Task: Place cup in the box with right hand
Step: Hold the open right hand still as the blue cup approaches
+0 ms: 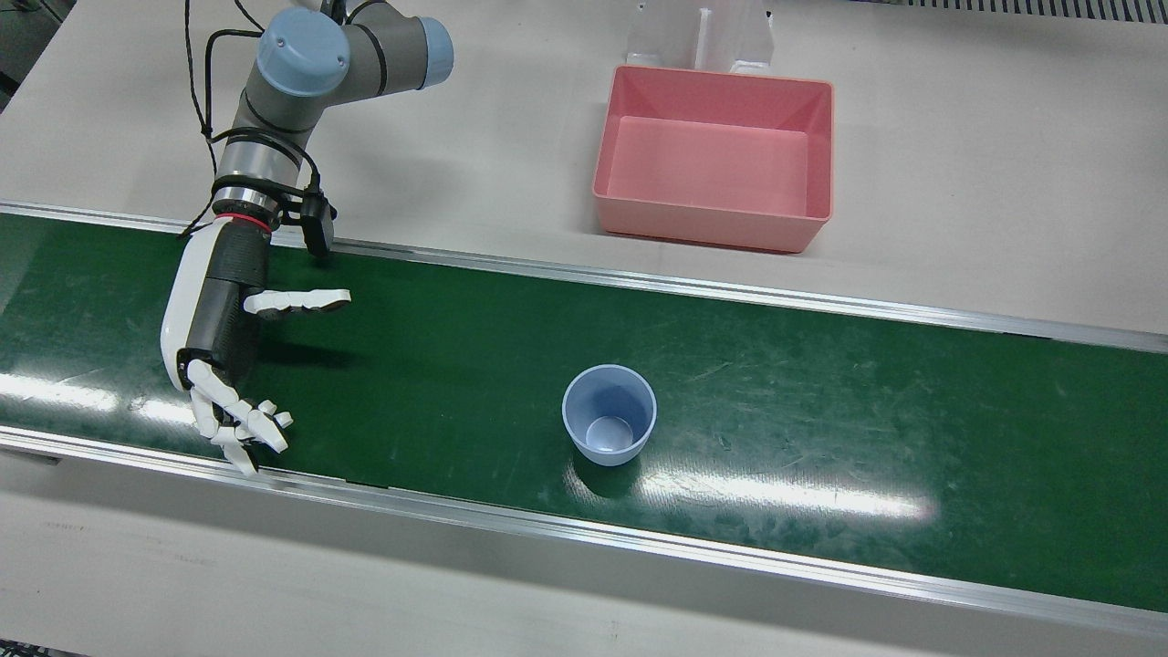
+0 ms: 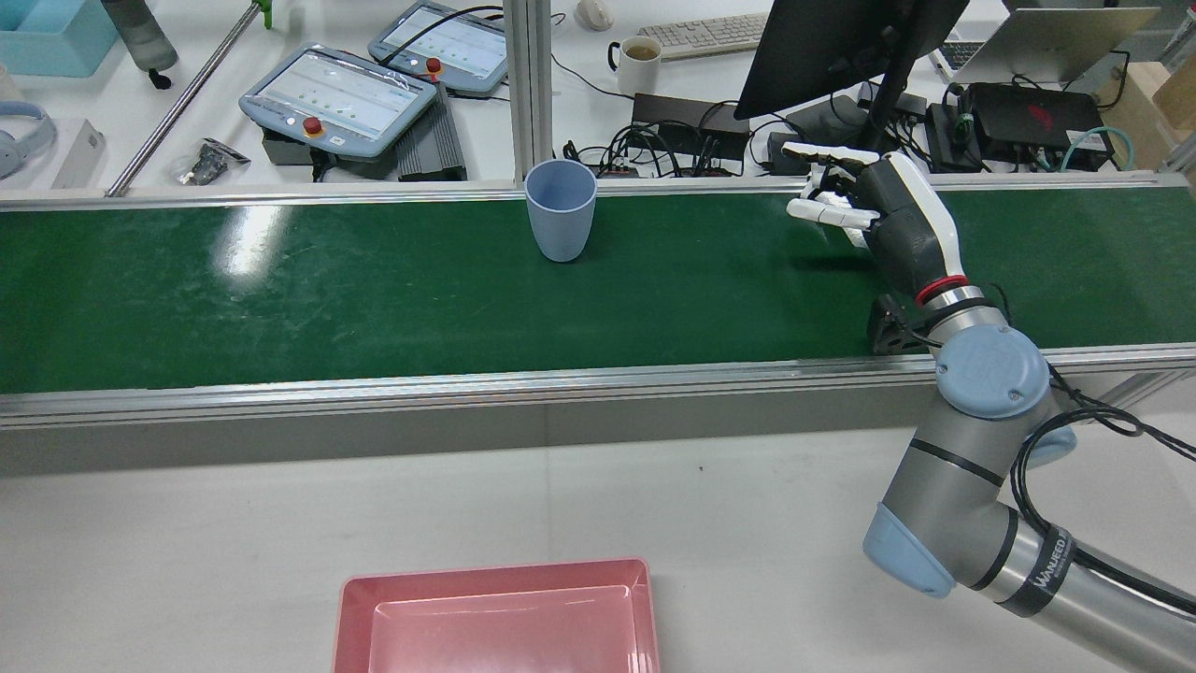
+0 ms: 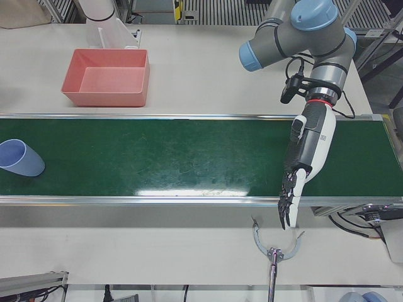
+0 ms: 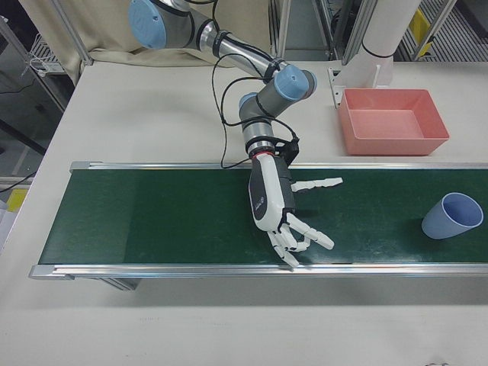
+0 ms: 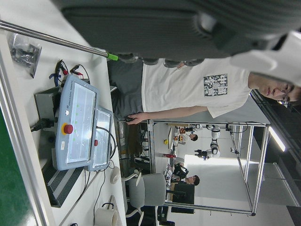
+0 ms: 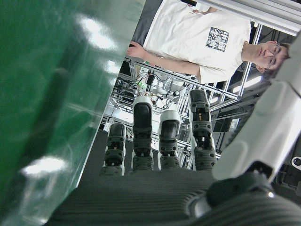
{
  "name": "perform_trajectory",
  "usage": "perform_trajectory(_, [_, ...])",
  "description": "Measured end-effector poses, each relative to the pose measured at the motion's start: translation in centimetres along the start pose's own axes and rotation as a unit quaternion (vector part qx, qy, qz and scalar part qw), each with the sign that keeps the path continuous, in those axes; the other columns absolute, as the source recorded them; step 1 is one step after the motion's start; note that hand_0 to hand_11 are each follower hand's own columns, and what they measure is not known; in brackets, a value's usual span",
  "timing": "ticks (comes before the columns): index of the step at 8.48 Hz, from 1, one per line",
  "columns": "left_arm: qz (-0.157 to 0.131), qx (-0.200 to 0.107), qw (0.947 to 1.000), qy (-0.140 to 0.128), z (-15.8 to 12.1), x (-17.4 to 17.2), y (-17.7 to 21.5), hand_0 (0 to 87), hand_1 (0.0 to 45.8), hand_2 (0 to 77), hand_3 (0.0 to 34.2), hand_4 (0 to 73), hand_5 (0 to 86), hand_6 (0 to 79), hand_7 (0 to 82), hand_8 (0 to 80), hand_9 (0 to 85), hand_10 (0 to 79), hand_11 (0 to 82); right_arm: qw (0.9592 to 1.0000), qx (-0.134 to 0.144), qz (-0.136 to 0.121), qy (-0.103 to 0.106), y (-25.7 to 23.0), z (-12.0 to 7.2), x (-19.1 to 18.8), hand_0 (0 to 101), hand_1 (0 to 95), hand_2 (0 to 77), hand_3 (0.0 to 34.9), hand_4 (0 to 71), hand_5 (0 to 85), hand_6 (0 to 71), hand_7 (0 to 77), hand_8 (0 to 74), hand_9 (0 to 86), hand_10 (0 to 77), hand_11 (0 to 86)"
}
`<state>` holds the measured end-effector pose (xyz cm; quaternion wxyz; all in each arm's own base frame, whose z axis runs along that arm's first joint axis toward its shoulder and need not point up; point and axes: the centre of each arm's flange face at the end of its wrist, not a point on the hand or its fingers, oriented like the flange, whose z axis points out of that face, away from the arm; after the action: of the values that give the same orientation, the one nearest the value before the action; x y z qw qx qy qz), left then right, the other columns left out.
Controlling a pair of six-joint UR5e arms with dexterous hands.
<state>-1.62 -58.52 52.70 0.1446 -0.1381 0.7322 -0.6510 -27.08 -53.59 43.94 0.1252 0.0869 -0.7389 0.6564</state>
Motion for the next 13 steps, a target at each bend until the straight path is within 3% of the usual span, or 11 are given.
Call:
perform_trajectory(1, [0.0,0.0,1.0,0.0,0.0,0.0,0.0,0.0,0.5,0.5,0.0,0.0,0.0,0.0,0.0,0.0,0.0,0.0,0.0,1.0,-0.001,0.0,0.002,0.1,-0.1,0.2,42,8.2,7.1,4.2,25.6,3.8,26.2,69.8,30.0,54.5,13.6,20.2])
perform_trajectory(2, [0.0,0.0,1.0,0.0,0.0,0.0,0.0,0.0,0.5,0.5,0.0,0.0,0.0,0.0,0.0,0.0,0.0,0.0,0.0,1.0,-0.001,0.0,0.003,0.1,-0.2,0.4,42,2.2,4.4,4.8,26.7,4.4,26.2,70.4,30.0,54.5,14.2,20.2])
perform_trajectory(3, [0.0,0.0,1.0,0.0,0.0,0.0,0.0,0.0,0.5,0.5,0.0,0.0,0.0,0.0,0.0,0.0,0.0,0.0,0.0,1.0,-0.001,0.001,0.004,0.2,-0.2,0.5,42,6.5,2.2,4.1,26.7,3.8,26.2,69.8,30.0,54.5,14.2,19.1])
perform_trajectory(6, [0.0,0.0,1.0,0.0,0.0,0.0,-0.1,0.0,0.5,0.5,0.0,0.0,0.0,0.0,0.0,0.0,0.0,0.0,0.0,1.0,0.0,0.0,0.005,0.2,-0.2,0.5,42,2.7,3.8,4.1,27.3,3.8,27.3,69.8,30.0,54.5,13.6,19.1])
perform_trajectory(7, [0.0,0.0,1.0,0.0,0.0,0.0,0.0,0.0,0.5,0.5,0.0,0.0,0.0,0.0,0.0,0.0,0.0,0.0,0.0,1.0,0.002,-0.003,0.006,0.1,-0.3,0.5,42,4.4,3.8,4.0,26.7,3.8,27.3,69.8,30.0,54.5,12.5,19.1])
perform_trajectory(9, [0.0,0.0,1.0,0.0,0.0,0.0,0.0,0.0,0.5,0.5,0.0,0.0,0.0,0.0,0.0,0.0,0.0,0.0,0.0,0.9996,0.016,-0.019,0.013,-0.3,-0.6,0.4,42,7.6,10.9,4.0,27.3,3.8,27.3,69.8,30.0,54.5,12.5,18.5])
perform_trajectory(13, [0.0,0.0,1.0,0.0,0.0,0.0,0.0,0.0,0.5,0.5,0.0,0.0,0.0,0.0,0.0,0.0,0.0,0.0,0.0,0.9991,0.025,-0.032,0.013,-0.9,-0.6,0.0,43,7.6,10.9,3.1,27.3,3.8,27.3,70.4,30.0,54.5,10.4,15.3])
